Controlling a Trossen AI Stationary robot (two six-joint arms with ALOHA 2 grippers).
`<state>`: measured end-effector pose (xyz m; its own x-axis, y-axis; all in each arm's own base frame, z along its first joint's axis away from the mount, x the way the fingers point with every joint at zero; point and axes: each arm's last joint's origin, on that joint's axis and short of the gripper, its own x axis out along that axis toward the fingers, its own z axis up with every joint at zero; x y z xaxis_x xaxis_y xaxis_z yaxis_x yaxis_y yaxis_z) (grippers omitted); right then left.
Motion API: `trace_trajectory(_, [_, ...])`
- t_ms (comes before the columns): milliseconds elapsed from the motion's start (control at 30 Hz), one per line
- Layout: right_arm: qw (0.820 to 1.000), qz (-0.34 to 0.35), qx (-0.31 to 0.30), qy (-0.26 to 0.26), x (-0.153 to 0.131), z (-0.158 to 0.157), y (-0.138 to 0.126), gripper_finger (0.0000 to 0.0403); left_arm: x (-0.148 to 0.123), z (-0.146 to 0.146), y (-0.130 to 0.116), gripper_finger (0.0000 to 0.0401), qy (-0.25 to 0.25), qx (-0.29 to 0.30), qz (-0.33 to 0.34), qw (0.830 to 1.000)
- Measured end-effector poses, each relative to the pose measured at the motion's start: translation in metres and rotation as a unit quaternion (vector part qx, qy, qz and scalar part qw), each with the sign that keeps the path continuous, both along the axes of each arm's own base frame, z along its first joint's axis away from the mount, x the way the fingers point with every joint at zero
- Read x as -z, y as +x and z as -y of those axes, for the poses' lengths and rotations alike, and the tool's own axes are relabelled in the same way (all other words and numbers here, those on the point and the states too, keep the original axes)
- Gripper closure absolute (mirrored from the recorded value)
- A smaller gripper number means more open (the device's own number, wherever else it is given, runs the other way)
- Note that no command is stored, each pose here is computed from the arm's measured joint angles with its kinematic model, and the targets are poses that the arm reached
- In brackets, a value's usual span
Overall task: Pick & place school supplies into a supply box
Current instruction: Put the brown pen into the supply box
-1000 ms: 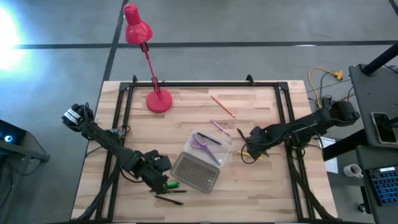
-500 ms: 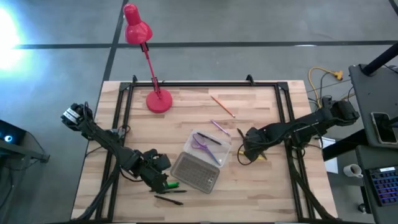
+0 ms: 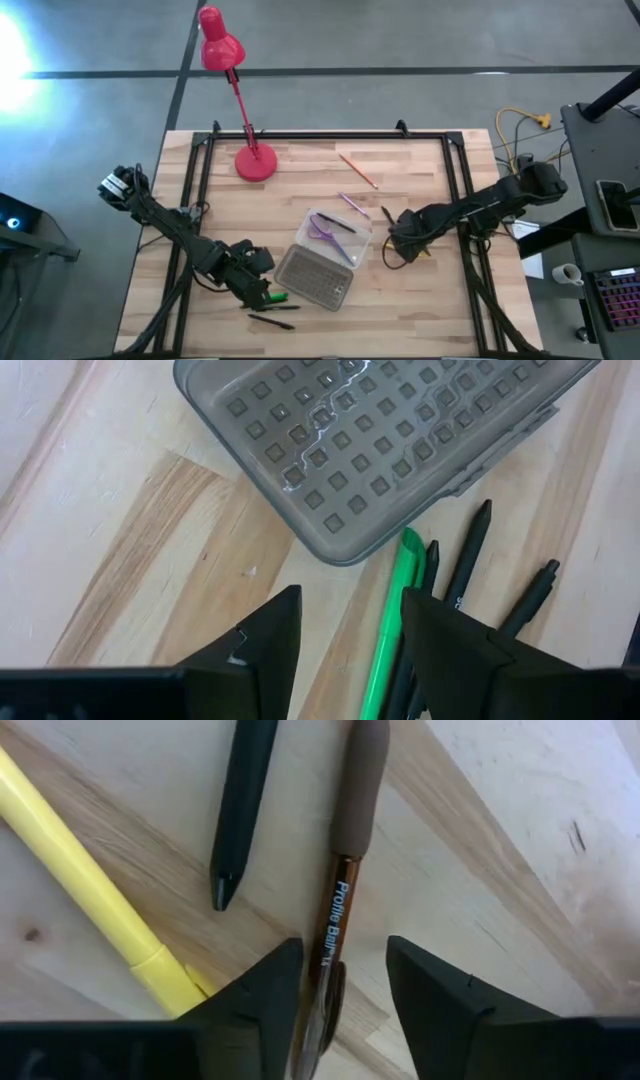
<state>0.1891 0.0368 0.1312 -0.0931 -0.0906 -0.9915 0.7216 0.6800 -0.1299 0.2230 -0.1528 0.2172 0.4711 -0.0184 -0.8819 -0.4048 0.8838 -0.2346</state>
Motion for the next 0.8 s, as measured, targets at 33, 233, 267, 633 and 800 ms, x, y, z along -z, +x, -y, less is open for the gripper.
trace_trajectory(33, [1.000,0.000,0.002,-0.003,0.000,0.000,0.001,0.0266,0.000,0.000,0.000,0.0244,0.000,0.000,0.000,1.000])
trace_trajectory(233, [1.000,0.014,0.016,-0.015,0.001,0.000,0.002,0.0334,0.000,0.000,0.000,0.0244,0.000,0.000,0.000,1.000])
trace_trajectory(267, [1.000,0.015,0.012,-0.015,0.001,0.000,0.003,0.0348,0.000,0.000,0.000,0.0244,0.000,0.000,0.000,1.000])
trace_trajectory(633, [0.988,0.128,-0.018,-0.087,-0.057,0.004,0.021,0.0388,0.000,0.000,0.000,0.0244,0.000,0.000,0.000,1.000])
trace_trajectory(800, [0.968,0.227,-0.080,-0.072,-0.098,0.009,0.062,0.0389,0.000,0.000,0.000,0.0244,0.001,0.002,0.000,1.000])
